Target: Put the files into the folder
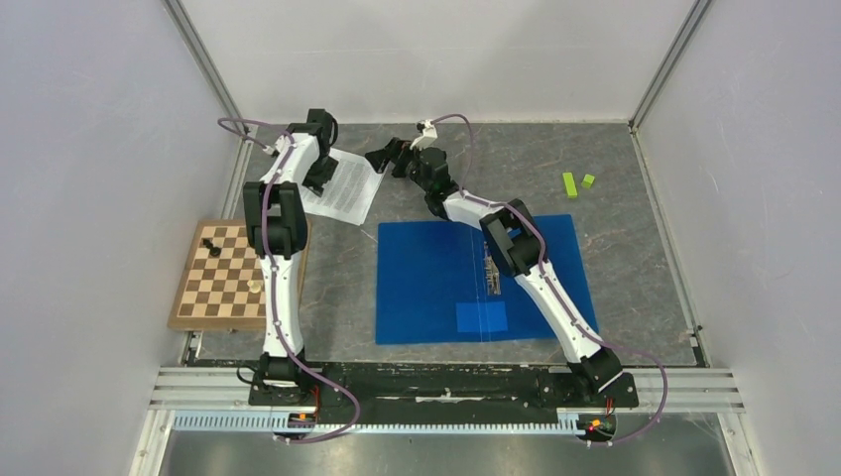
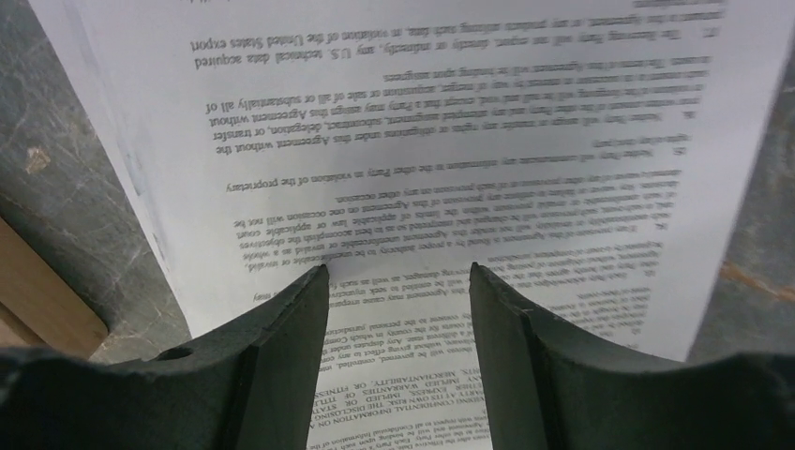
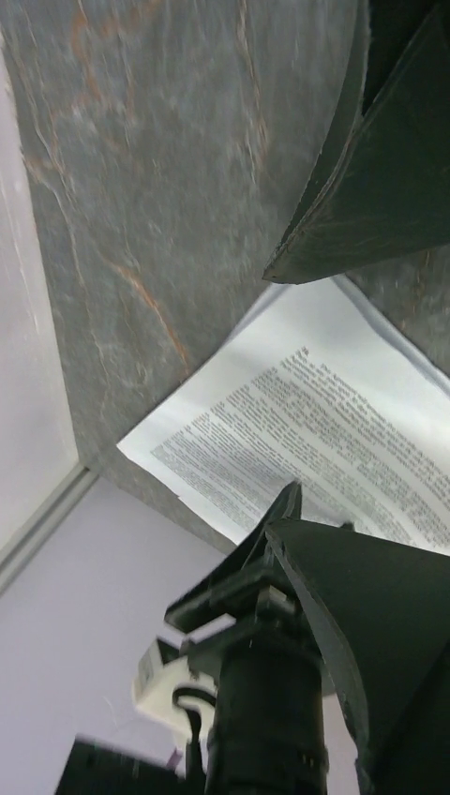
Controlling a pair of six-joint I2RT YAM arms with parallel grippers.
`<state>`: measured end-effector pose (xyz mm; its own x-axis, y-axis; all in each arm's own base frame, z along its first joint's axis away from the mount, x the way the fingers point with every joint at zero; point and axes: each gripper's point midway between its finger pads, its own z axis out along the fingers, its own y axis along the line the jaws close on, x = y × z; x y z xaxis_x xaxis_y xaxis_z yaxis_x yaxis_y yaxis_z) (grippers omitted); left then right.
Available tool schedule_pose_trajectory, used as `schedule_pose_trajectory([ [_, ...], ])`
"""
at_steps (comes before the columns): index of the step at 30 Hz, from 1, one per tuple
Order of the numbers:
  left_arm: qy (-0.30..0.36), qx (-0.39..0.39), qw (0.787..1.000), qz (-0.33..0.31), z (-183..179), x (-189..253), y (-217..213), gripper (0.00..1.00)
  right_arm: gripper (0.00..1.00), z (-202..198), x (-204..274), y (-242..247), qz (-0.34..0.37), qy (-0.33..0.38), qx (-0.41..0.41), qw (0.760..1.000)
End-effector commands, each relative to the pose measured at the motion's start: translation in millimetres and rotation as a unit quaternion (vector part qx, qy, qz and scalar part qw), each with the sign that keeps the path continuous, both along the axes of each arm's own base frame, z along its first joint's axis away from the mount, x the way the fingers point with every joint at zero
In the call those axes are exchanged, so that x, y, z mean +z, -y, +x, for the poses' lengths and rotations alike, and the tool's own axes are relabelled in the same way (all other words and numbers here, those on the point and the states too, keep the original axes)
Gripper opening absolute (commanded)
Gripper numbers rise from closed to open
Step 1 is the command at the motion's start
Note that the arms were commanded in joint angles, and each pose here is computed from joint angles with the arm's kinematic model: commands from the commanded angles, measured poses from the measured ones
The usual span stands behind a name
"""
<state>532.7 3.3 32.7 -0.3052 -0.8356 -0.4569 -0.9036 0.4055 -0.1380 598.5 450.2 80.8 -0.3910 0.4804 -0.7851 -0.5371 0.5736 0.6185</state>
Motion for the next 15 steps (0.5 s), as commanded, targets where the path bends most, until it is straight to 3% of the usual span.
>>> schedule_pose_trajectory([
  [1, -0.048, 0.050, 0.998, -0.013, -21.7, -13.3, 6.0, 0.63, 0.98, -7.9, 19.7, -15.7, 0.031, 0.002, 0.012, 0.999],
  [8, -0.076, 0.040, 0.996, -0.020, -32.7, -17.3, 9.6, 0.63, 0.98, -6.7, -1.0, -15.9, 0.033, -0.040, 0.003, 0.999],
  [15, -0.099, 0.011, 0.995, -0.019, -40.8, -20.6, 10.1, 0.63, 0.98, -7.3, -16.6, 3.6, -0.020, -0.059, -0.033, 0.998],
])
